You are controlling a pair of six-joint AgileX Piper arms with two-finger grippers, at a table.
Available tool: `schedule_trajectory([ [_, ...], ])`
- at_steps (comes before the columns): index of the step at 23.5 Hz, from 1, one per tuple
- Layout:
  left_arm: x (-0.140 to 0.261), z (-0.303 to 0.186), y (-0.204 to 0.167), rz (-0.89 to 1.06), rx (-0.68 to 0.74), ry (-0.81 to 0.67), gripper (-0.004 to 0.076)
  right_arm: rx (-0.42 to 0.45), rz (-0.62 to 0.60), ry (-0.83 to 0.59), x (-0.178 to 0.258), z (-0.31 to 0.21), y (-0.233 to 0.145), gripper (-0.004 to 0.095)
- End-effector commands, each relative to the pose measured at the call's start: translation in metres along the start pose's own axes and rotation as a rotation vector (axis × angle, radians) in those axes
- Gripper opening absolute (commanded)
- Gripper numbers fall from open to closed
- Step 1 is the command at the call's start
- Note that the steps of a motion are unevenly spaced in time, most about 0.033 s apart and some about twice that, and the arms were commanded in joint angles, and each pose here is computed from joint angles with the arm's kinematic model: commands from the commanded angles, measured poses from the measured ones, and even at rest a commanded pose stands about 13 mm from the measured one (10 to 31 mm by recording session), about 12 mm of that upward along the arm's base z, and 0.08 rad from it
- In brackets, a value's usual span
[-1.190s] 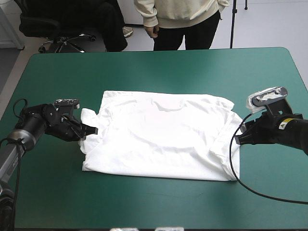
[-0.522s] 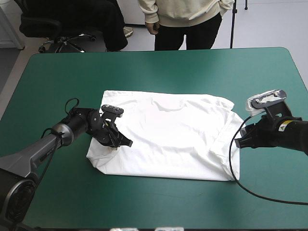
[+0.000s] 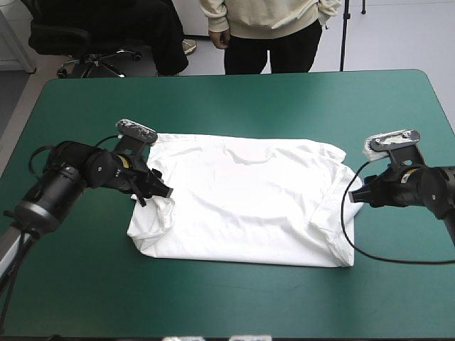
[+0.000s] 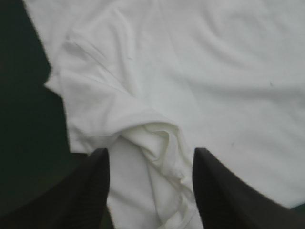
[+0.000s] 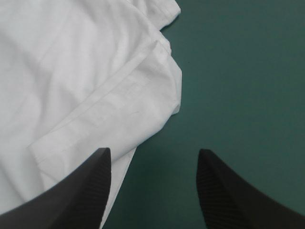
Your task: Fold the cloth
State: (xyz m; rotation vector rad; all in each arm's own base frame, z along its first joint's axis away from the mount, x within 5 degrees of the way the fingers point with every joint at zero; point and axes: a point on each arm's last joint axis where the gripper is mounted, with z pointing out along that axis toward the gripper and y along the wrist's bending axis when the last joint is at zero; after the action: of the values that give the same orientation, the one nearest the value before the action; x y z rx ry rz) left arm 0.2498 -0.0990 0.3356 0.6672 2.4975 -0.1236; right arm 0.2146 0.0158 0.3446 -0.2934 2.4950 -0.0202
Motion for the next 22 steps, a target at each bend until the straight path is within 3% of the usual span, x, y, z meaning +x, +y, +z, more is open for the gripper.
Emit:
schedule_trajectory([
  [1, -0.004, -0.038, 0.003, -0.005, -0.056, -0.076, 0.0392, 0.037, 0.062, -0.023, -0.013, 0.024, -0.017, 0.0516],
  [6, 0.006, -0.042, 0.006, -0.018, -0.089, 0.002, 0.0392, -0.020, 0.142, 0.073, -0.014, 0.079, -0.040, 0.0516],
  [13, 0.007, -0.042, 0.006, -0.018, -0.090, 0.011, 0.0392, -0.132, 0.185, 0.211, -0.005, 0.151, -0.042, 0.0512],
  [15, 0.007, -0.042, 0.006, -0.018, -0.090, 0.011, 0.0392, -0.144, 0.193, 0.264, 0.000, 0.169, -0.042, 0.0466],
  [17, 0.007, -0.042, 0.006, -0.020, -0.090, 0.011, 0.0392, -0.150, 0.184, 0.281, 0.003, 0.174, -0.042, 0.0271],
  [18, 0.007, -0.042, 0.006, -0.029, -0.094, 0.011, 0.0392, -0.150, 0.161, 0.264, 0.001, 0.171, -0.043, 0.0069],
  [19, 0.007, -0.042, 0.007, -0.030, -0.101, 0.015, 0.0391, -0.149, 0.154, 0.243, -0.002, 0.166, -0.042, -0.0007],
  [22, 0.007, -0.042, 0.008, -0.024, -0.112, 0.011, 0.0391, -0.136, 0.151, 0.174, -0.010, 0.146, -0.042, -0.0005],
])
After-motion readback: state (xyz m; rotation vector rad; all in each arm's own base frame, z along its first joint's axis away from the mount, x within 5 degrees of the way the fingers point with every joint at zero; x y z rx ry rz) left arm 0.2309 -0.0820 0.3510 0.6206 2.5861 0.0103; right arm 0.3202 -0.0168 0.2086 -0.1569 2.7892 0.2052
